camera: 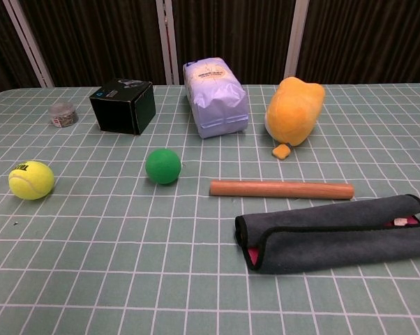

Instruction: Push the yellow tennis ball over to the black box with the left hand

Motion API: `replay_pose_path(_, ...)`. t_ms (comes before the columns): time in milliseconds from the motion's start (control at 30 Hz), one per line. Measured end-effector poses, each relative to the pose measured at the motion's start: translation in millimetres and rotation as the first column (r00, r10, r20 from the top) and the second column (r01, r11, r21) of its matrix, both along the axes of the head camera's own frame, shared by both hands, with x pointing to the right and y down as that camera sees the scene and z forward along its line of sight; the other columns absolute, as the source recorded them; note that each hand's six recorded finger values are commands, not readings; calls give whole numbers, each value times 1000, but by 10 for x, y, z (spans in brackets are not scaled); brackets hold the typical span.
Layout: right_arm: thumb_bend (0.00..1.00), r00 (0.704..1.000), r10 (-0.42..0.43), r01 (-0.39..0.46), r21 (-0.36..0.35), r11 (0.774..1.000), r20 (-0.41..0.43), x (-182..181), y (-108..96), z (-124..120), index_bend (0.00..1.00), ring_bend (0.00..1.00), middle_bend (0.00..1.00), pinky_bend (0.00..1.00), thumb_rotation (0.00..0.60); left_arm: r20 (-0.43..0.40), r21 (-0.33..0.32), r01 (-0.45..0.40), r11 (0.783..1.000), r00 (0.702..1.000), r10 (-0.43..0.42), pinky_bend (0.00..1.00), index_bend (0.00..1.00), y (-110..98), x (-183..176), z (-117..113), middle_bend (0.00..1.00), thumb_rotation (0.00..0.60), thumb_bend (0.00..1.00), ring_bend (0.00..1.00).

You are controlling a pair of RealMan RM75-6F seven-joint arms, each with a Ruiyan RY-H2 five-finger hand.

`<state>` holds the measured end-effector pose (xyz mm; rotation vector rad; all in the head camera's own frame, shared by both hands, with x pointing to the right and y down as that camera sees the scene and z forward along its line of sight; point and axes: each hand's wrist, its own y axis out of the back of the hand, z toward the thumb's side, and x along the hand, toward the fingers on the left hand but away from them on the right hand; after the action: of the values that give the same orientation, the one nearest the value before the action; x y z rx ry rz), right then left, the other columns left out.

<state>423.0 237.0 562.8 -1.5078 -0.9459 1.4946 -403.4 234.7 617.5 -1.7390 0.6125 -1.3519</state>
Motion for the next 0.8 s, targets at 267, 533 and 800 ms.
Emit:
replay_pose_path(267,266,1000,4,-5,11,1000,28,5,-2,-46,0,0,0,0,600,70,-105,-67,992,995,74,525,628,85,170,407,752,600,645,454)
replay_pose_path(533,266,999,6,-7,16,1000,41,31,-13,-74,0,0,0,0,600,111,-123,-70,990,990,84,521,612,26,135,582,730,600,482,454)
replay_pose_path(800,267,999,2,-3,17,1000,42,24,-16,-69,0,0,0,0,600,113,-141,-74,987,989,91,518,607,-43,79,679,733,600,465,454)
